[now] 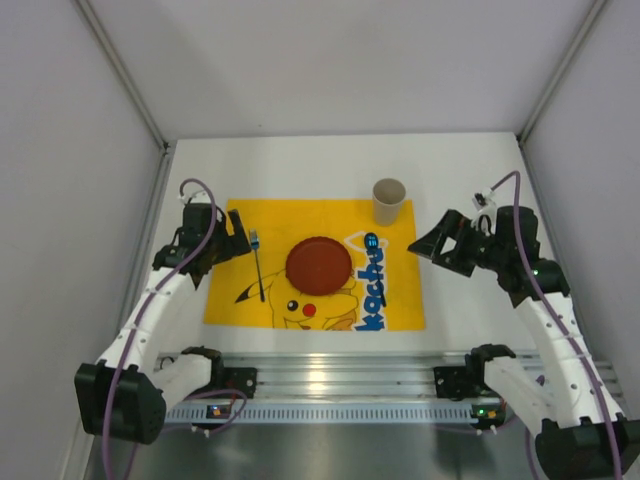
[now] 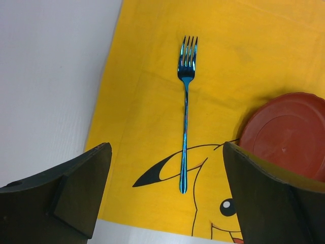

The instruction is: Set the dinner table for one person

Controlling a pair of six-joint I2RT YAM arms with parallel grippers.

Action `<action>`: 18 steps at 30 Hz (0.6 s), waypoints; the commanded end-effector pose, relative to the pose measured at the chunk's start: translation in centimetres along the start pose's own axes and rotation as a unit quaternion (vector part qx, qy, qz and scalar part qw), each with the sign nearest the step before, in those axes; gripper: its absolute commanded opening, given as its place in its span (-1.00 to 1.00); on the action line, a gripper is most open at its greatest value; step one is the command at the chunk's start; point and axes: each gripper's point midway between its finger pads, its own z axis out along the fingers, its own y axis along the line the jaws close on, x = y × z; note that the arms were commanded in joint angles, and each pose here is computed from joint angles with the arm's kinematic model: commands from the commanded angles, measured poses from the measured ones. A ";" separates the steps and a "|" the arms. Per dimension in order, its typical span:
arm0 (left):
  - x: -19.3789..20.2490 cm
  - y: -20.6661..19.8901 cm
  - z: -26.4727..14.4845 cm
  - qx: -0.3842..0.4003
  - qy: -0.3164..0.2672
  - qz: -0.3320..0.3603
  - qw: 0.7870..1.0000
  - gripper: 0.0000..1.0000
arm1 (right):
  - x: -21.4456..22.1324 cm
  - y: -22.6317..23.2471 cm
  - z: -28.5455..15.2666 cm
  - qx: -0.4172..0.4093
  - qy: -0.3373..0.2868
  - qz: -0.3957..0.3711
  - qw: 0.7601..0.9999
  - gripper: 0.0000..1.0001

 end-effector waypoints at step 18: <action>-2.0 0.2 -0.3 0.005 -0.058 0.014 0.998 0.91 | -0.6 2.6 -1.7 -0.017 -0.012 -0.058 0.998 0.99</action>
